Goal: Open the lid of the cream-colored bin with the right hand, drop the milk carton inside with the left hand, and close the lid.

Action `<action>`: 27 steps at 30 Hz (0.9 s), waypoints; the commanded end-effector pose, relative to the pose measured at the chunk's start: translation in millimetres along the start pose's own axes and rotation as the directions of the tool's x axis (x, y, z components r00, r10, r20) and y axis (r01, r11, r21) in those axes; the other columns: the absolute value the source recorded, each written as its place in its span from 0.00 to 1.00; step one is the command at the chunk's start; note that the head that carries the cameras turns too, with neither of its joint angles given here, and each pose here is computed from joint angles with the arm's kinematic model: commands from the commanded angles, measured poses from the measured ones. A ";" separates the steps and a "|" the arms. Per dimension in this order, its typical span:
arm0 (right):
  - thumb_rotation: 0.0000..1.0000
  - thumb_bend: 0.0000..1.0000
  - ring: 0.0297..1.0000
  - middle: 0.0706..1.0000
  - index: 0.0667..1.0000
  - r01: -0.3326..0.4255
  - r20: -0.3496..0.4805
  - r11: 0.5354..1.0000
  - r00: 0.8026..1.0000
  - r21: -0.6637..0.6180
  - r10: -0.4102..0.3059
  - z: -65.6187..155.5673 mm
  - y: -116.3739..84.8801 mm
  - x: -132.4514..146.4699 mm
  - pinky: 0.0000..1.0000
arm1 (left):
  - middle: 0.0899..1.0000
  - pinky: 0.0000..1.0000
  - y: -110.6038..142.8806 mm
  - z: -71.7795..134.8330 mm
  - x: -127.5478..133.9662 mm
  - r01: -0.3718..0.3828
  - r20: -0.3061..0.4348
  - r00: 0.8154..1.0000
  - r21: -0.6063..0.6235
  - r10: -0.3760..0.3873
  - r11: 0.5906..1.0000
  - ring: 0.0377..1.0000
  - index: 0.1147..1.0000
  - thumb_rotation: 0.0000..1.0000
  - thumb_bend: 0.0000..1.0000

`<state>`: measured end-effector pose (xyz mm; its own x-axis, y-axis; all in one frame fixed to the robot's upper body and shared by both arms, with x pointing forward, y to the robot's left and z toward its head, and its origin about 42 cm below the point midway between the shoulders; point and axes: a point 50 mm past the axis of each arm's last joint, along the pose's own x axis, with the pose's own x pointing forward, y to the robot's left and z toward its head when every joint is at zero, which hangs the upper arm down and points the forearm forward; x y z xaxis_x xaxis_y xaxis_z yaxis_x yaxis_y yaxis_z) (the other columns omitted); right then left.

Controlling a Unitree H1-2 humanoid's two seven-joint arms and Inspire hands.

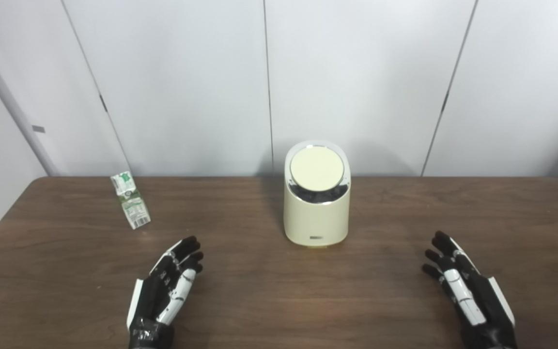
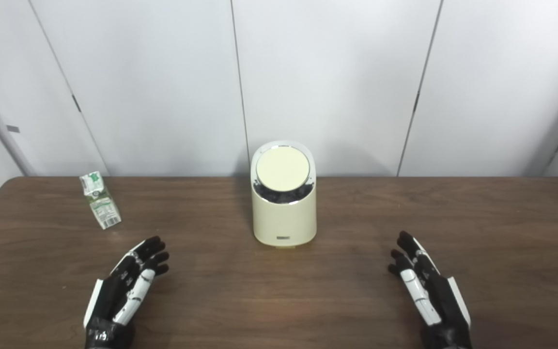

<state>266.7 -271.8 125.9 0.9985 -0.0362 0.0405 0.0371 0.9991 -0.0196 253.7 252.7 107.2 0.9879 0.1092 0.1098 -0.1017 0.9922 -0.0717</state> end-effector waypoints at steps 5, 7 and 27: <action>0.70 0.46 0.88 0.92 0.90 0.004 0.038 1.000 0.999 -0.002 -0.003 11.8 -2.6 2.6 0.83 | 0.80 0.78 2.4 -14.0 -12.6 -0.006 -0.060 0.998 -0.006 0.005 1.000 0.79 0.79 0.45 0.49; 0.71 0.46 0.88 0.92 0.90 0.005 0.037 1.000 0.999 -0.010 -0.004 11.1 -3.2 2.7 0.83 | 0.80 0.78 2.6 -14.4 -12.2 -0.004 -0.060 0.998 -0.008 0.004 1.000 0.79 0.79 0.45 0.49; 0.70 0.45 0.89 0.92 0.90 -0.001 0.036 1.000 0.999 0.008 0.000 6.9 0.1 3.9 0.83 | 0.81 0.79 4.9 -16.1 -11.6 0.001 -0.056 0.998 -0.003 -0.001 1.000 0.81 0.81 0.44 0.48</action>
<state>266.7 -272.3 126.2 0.9987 -0.0371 0.0360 0.0375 0.9992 -0.0115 253.8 253.7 107.3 0.9884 0.1069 0.1081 -0.0989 0.9921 -0.0768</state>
